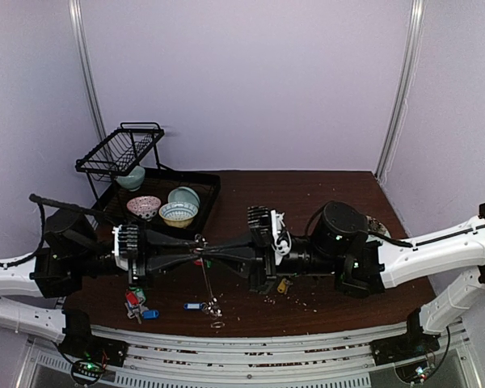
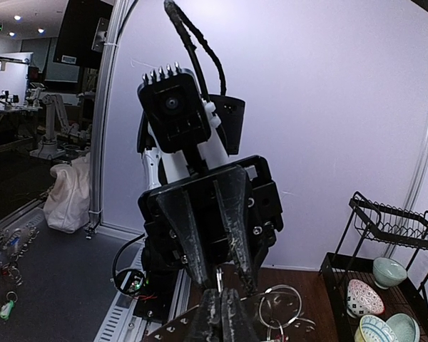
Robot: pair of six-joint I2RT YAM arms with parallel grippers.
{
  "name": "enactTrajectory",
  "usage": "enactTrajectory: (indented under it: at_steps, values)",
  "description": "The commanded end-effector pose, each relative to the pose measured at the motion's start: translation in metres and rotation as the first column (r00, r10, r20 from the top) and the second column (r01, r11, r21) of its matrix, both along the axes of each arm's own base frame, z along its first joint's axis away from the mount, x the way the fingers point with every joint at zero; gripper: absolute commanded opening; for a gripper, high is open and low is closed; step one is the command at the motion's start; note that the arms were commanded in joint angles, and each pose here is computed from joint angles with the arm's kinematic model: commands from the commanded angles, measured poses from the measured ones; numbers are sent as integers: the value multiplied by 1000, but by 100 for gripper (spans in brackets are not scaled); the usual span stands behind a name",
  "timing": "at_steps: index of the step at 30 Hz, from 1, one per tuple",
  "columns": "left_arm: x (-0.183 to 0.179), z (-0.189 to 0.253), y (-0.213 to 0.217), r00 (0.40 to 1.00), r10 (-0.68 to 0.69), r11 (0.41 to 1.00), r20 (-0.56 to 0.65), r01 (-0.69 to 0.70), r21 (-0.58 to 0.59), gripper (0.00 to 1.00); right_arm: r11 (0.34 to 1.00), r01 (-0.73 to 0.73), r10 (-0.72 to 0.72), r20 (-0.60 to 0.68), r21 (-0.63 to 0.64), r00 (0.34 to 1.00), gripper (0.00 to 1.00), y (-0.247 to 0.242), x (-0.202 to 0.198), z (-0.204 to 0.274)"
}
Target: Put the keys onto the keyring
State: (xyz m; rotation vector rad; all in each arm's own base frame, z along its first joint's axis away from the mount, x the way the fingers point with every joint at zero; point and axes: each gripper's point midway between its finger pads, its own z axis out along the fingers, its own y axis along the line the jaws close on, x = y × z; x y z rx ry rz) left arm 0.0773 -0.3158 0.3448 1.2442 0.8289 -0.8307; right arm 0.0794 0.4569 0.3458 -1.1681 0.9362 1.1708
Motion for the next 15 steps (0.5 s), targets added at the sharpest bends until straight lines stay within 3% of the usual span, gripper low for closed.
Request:
enactTrajectory:
  at_steps: [1, 6, 11, 15]
  values:
    - [7, 0, -1, 999, 33, 999, 7, -33, 2, 16, 996, -5, 2, 24, 91, 1000, 0, -14, -5, 34]
    - [6, -1, -1, 1000, 30, 1000, 8, -30, 3, 9, 996, -5, 3, 23, 89, 1000, 0, -13, -5, 32]
    - [10, -1, 0, 999, 52, 999, 8, -52, 0, 15, 996, -6, 4, 24, 94, 1000, 0, -14, -6, 33]
    - [11, -3, 0, 998, 60, 998, 8, -60, 6, 3, 995, -9, 6, 28, 95, 1000, 0, -14, -6, 34]
